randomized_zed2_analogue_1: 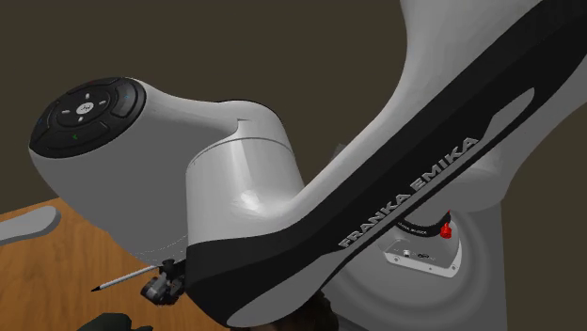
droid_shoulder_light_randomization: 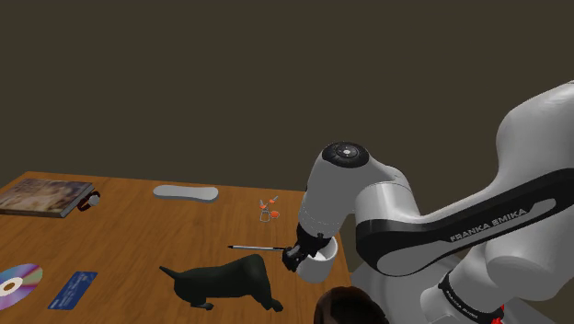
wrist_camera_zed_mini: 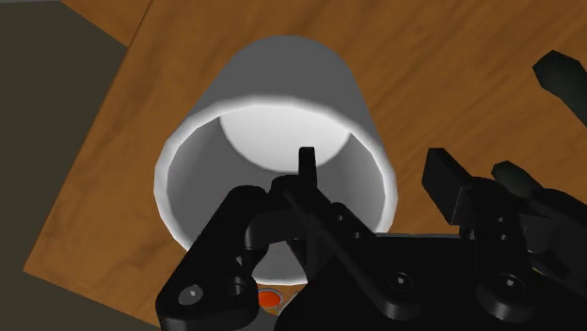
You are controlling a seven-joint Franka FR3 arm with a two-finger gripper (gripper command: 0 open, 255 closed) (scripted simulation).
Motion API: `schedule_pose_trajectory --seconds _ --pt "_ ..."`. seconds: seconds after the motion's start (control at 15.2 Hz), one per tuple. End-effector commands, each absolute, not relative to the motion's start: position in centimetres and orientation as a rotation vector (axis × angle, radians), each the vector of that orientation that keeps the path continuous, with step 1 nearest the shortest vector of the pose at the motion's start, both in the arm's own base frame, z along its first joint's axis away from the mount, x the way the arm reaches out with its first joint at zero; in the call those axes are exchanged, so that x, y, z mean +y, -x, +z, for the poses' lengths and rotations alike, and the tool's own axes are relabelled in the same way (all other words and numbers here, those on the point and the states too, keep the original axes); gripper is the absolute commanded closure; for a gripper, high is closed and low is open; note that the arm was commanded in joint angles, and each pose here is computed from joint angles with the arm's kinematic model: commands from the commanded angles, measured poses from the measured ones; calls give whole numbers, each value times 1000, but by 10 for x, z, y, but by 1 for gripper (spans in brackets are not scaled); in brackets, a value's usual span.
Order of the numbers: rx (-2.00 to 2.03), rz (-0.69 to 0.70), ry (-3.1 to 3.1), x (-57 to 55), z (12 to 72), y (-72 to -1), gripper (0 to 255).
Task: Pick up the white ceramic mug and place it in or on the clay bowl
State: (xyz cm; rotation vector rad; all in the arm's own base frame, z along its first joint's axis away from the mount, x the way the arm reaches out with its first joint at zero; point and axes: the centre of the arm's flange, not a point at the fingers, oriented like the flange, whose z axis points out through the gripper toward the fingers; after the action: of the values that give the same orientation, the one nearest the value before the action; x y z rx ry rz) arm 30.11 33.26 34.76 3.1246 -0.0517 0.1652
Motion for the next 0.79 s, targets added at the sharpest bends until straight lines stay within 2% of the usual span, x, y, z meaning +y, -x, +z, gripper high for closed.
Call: schedule_pose_trajectory --seconds 0.0,0.73 --pt "-52 165 -3125 333 348 -301 255" --pt "-52 165 -3125 333 363 -301 255"
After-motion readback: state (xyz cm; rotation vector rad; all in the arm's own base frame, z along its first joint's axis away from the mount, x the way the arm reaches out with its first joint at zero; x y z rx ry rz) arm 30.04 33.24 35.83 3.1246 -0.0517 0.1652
